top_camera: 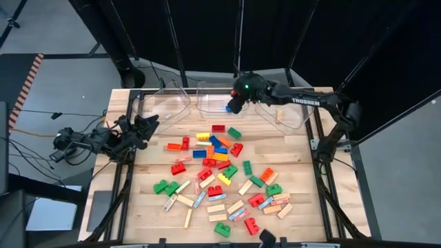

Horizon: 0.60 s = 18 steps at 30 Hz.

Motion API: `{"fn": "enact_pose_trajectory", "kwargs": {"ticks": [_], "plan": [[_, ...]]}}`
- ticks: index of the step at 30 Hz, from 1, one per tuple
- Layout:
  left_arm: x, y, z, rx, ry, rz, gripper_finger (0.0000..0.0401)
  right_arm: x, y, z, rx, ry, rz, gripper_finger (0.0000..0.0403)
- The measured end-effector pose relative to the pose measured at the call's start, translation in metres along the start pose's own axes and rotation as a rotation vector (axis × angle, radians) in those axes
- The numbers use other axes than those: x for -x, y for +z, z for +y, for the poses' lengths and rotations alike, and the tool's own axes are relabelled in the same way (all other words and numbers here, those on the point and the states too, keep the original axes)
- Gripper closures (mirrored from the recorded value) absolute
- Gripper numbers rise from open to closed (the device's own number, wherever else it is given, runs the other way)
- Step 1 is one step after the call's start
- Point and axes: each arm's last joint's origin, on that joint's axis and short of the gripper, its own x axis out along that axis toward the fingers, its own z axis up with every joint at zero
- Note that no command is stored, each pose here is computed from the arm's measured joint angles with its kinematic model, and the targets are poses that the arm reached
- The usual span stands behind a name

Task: Sort blocks by size
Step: Put the large orange game piece into the middle transparent bin

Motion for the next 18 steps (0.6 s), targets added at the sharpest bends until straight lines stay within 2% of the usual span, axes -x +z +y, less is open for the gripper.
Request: {"fn": "enact_pose_trajectory", "kwargs": {"ticks": [5,6,10,12,15,18], "plan": [[0.000,0.000,0.000,0.019,0.004,-0.002,0.0132,-0.016,-0.003,-0.010,-0.010,0.110,0.022,0.0248],[0.000,0.000,0.000,0.019,0.004,-0.001,0.0132,-0.019,-0.003,-0.009,-0.007,0.117,0.023,0.0233],[0.000,0.000,0.000,0.020,0.005,-0.002,0.0132,-0.017,-0.001,-0.005,-0.013,0.131,0.000,0.0116],[0.000,0.000,0.000,0.022,0.006,-0.005,0.0132,-0.010,0.002,-0.003,-0.033,0.160,0.019,0.0073],[0.000,0.001,0.000,0.025,0.005,-0.008,0.0132,0.009,0.017,0.005,-0.004,0.279,0.023,0.0051],[0.000,0.001,0.000,0.025,0.005,-0.008,0.0132,0.039,0.028,0.026,0.073,0.482,0.071,0.0061]]}}
